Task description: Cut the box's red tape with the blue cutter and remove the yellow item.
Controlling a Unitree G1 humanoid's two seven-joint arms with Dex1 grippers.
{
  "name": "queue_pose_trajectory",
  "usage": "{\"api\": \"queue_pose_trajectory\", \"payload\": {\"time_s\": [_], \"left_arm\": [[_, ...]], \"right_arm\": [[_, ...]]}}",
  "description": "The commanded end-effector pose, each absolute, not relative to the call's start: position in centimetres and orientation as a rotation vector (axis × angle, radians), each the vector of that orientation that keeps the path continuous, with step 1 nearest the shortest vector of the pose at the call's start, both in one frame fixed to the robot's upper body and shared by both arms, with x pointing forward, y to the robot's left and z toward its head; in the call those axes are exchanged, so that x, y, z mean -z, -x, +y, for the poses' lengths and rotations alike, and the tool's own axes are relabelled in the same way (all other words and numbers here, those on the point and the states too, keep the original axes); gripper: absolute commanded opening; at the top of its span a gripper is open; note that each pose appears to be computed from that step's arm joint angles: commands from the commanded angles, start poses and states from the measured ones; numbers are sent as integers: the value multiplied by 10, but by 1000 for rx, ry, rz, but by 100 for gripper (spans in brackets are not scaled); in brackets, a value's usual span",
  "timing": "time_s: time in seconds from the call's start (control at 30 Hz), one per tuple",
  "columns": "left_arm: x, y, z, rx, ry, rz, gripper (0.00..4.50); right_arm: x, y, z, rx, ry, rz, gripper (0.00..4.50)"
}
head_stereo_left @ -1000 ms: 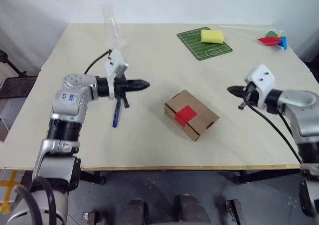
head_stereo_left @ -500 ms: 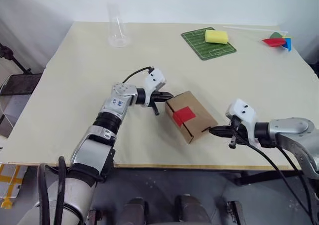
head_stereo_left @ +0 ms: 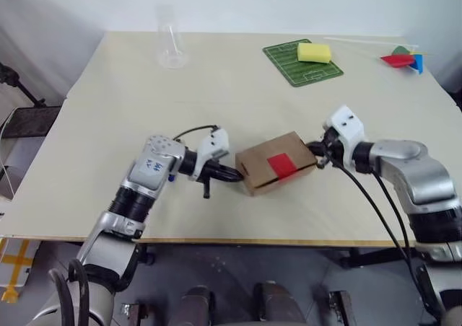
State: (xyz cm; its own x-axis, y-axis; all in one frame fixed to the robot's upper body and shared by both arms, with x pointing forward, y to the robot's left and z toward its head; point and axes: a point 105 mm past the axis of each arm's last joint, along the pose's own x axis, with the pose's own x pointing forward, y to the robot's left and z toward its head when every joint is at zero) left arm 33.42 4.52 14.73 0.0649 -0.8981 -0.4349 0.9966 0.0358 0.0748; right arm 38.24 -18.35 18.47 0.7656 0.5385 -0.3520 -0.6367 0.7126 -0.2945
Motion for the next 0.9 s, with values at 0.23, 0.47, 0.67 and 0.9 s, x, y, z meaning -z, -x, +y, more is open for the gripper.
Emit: {"api": "queue_pose_trajectory", "payload": {"time_s": [0.23,0.47,0.67,0.9], "left_arm": [[-234,-361,57,1406,-333,-70,3],[-183,-423,55,1092,-507,8,3],[-158,-379,13,1458,-508,102,3],[-152,-353,-16,1551,-455,134,3]], "right_arm": [[-208,-360,-240,-554,474,245,0],[-146,-283,-199,-827,447,555,0],[-162,-318,-179,-733,379,399,0],[-174,-350,-180,-712,428,341,0]]}}
